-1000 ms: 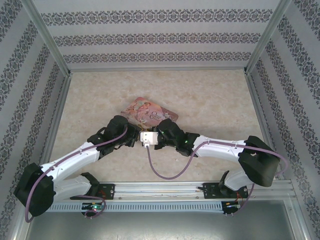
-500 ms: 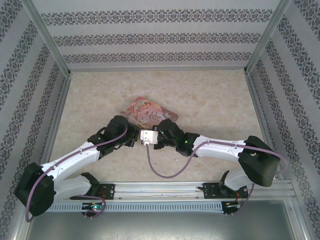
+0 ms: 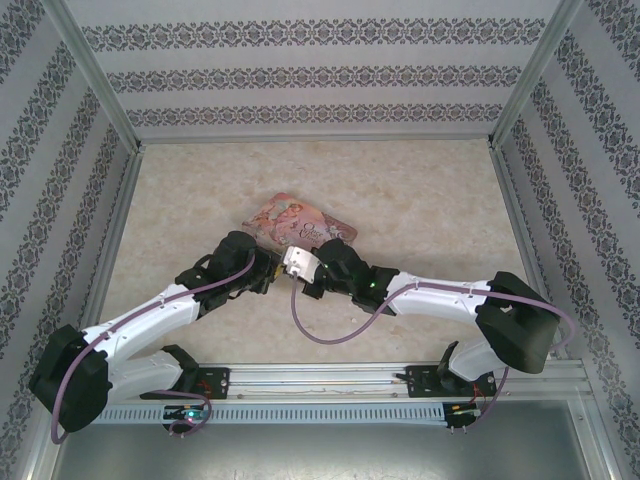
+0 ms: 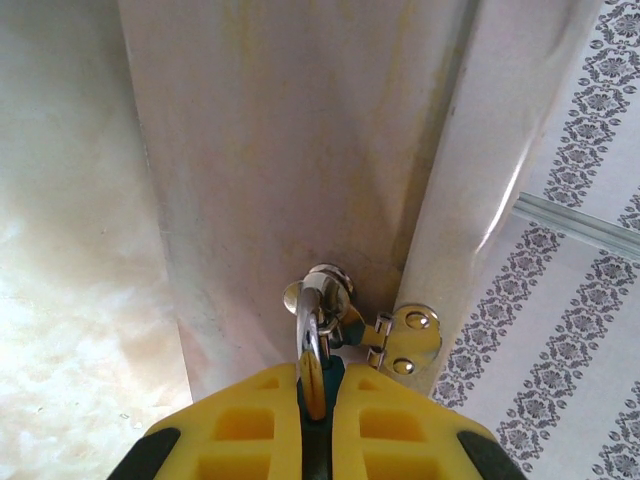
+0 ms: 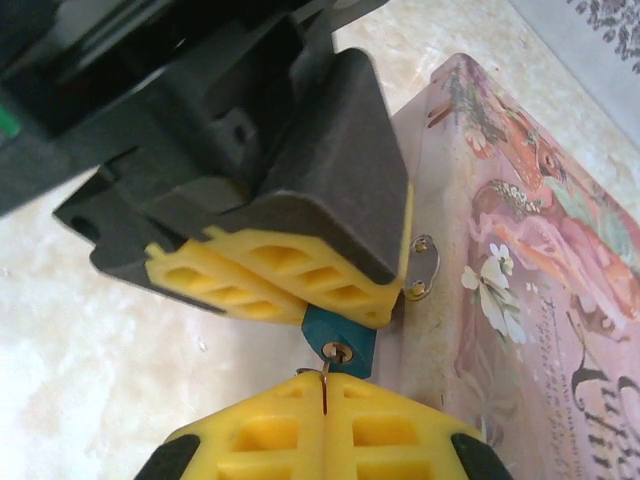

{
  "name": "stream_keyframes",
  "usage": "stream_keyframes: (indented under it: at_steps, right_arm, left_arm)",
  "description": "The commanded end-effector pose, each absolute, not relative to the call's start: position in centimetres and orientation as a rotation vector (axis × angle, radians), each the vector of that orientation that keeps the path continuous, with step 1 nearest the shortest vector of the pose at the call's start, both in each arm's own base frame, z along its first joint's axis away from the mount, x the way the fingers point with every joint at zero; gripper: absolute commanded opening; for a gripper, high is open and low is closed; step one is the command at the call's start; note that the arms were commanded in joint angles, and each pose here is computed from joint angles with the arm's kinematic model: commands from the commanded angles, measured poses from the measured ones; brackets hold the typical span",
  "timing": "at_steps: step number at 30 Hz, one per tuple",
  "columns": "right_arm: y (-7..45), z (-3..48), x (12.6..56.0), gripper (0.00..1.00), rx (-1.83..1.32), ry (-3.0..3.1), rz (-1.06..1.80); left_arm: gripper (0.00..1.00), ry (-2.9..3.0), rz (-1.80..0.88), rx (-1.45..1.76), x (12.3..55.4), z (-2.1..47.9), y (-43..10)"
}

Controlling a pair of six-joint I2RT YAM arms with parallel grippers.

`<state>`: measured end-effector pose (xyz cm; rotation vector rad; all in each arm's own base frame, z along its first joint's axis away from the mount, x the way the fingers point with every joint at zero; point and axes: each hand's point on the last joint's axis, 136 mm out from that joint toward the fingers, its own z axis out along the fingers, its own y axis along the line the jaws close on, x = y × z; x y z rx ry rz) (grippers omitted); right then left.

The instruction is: Unlock the padlock with the key

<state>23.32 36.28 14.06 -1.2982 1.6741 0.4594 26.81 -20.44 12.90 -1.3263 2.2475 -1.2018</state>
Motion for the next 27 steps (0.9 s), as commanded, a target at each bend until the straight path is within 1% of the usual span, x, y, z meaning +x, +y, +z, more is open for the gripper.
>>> stream_keyframes:
  at_steps: [1,4,11,27]
  right_arm:
    - [38.0,16.4,22.9,0.0,-1.107,1.672,0.668]
    - [37.9,15.1,22.6,0.0,-1.081,1.719,0.705]
    - [36.5,12.0,22.2,0.0,-1.069,1.766,0.652]
    - [33.5,8.3,21.1,0.0,-0.971,1.874,0.659]
  left_arm:
    - [0.0,2.255,-1.314,-1.275,26.6,13.9,-22.2]
    - [0.0,2.263,-1.313,-1.275,26.4,13.5,-22.4]
    - [0.0,2.299,-1.3,-1.245,25.8,12.7,-23.4]
    - [0.0,2.362,-1.208,-1.236,25.3,9.7,-24.7]
